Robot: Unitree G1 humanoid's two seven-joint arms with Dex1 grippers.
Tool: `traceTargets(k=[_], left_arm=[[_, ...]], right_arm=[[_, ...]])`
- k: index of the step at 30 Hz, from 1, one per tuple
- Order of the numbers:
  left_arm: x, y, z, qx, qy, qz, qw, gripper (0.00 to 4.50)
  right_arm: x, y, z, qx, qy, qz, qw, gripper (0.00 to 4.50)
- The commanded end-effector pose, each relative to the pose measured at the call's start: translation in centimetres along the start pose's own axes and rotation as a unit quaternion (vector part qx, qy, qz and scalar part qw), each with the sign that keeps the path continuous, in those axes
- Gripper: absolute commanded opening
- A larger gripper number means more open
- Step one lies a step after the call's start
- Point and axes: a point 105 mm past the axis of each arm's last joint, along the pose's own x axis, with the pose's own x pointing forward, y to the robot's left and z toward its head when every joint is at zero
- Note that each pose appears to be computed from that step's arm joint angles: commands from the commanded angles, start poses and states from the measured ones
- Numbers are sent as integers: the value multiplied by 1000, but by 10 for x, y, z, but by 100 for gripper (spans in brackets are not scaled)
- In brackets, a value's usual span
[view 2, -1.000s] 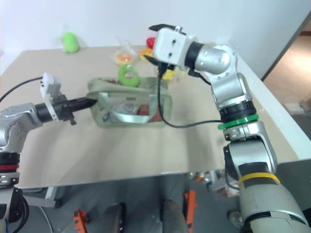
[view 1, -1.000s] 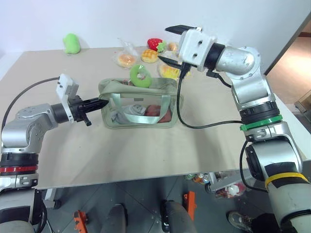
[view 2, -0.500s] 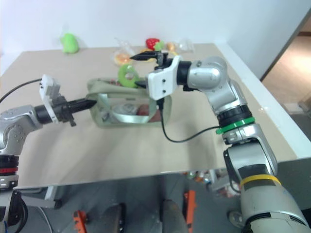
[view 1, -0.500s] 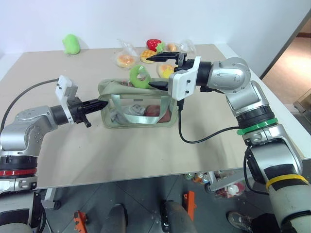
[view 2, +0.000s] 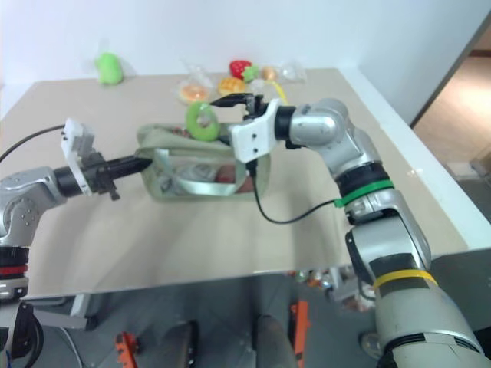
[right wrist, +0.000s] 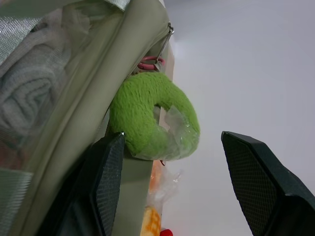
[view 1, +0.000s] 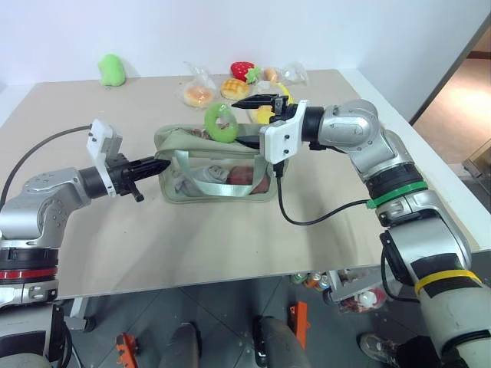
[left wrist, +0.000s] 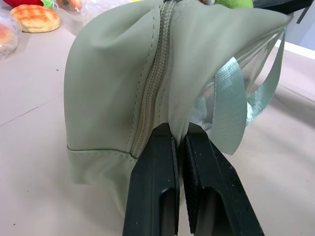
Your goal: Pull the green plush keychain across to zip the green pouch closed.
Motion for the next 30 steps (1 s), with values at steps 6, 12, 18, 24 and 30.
traceTargets(k=[6,12,18,24,30], left_arm=[[-6,-3,17,18,-28,4,999,0],[-7,-4,17,18,-32,7,999,0],[-7,-4,18,15,-35,8,999,0],[-6,-4,19,15,-39,8,999,0],[-7,-5,20,15,-41,10,999,0]], right_arm=[[10,-11,14,-45,-30,11,998,325],[9,-6,14,-58,-34,32,997,325],[13,-8,18,-73,-42,41,996,325],[19,-11,23,-73,-51,35,995,325],[23,-16,24,-72,-50,24,996,325]])
